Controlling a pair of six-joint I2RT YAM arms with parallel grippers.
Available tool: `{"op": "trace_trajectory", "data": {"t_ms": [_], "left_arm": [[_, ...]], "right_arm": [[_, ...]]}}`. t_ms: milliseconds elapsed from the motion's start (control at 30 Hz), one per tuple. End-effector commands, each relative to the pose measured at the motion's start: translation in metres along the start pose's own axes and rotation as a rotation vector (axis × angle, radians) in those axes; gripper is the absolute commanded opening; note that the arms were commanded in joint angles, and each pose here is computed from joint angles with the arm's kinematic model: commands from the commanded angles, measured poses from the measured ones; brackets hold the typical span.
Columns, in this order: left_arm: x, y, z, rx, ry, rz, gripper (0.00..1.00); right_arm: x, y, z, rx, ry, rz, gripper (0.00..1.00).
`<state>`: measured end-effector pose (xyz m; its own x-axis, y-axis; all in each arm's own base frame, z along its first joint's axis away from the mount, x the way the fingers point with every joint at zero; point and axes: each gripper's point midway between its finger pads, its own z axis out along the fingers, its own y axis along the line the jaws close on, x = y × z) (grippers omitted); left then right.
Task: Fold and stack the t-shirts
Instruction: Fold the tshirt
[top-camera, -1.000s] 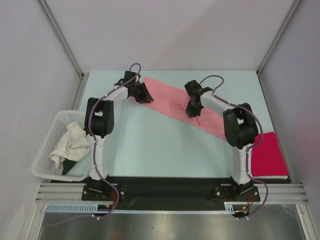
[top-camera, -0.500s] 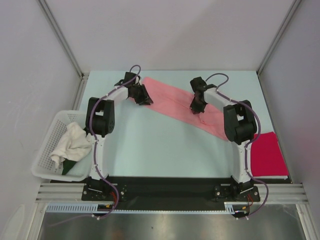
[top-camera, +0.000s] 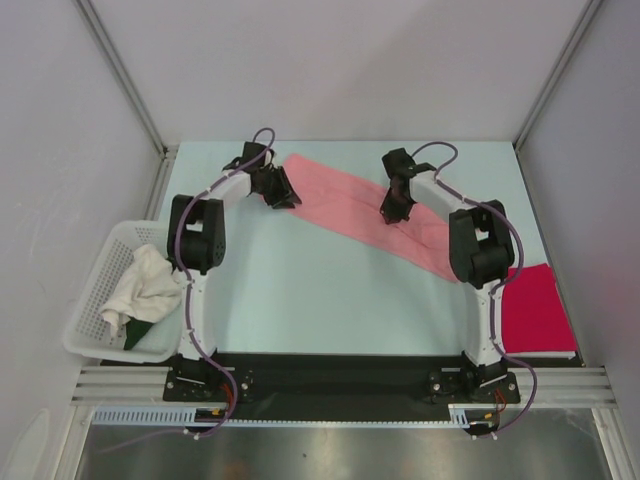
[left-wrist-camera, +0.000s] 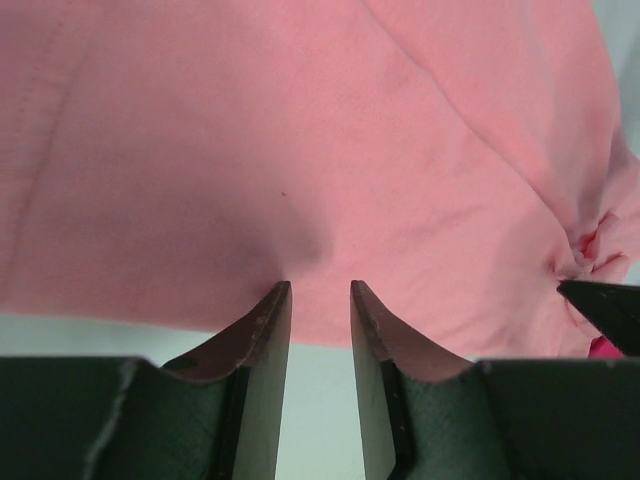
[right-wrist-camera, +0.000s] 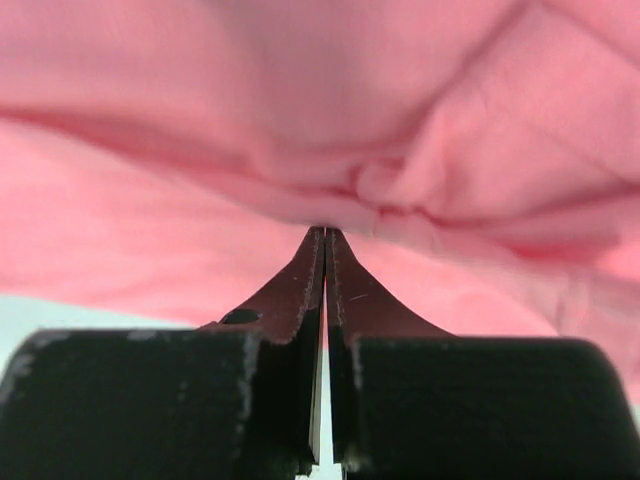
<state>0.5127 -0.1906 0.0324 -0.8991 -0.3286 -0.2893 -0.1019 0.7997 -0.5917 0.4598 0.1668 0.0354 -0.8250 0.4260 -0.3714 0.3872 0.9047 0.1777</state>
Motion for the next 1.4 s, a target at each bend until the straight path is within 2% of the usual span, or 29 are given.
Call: {"op": "trace_trajectory", "data": {"t_ms": [0,133,300,433,467,567,733,967,1300,1367], "left_arm": [[-0.028,-0.025,-0.046,0.044,-0.099,0.05,0.36],[-0.026,-0.03,-0.056,0.058,-0.104,0.055,0.36],[-0.014,-0.03,-0.068,0.062,-0.101,0.052,0.36],[-0.003,-0.032,-0.074,0.089,-0.086,0.054,0.35],[-0.001,-0.035,-0.076,0.104,-0.083,0.065,0.34],[0.004,-0.035,-0.082,0.111,-0.081,0.076,0.34],[0.009,-0.033,-0.092,0.106,-0.089,0.075,0.38],[0.007,-0.037,-0.106,0.127,-0.104,0.092,0.38],[-0.004,-0.019,-0.115,0.067,-0.158,0.054,0.38],[-0.011,-0.008,-0.115,0.041,-0.176,0.021,0.44]], "right_arm": [[-0.016,0.005,-0.063,-0.078,-0.062,-0.013,0.0],[-0.028,-0.03,-0.079,-0.088,-0.057,0.071,0.01],[-0.039,-0.07,-0.077,-0.16,-0.005,0.157,0.16],[-0.046,-0.093,-0.067,-0.206,0.003,0.211,0.17],[-0.045,-0.09,-0.065,-0.237,0.021,0.208,0.11],[-0.043,-0.092,-0.054,-0.225,0.042,0.197,0.03],[-0.032,-0.099,-0.032,-0.194,0.072,0.203,0.03],[-0.022,-0.091,-0.017,-0.195,0.076,0.15,0.02],[0.028,-0.042,-0.049,-0.3,0.13,0.095,0.02],[0.03,-0.048,-0.052,-0.298,0.151,0.144,0.02]]}}
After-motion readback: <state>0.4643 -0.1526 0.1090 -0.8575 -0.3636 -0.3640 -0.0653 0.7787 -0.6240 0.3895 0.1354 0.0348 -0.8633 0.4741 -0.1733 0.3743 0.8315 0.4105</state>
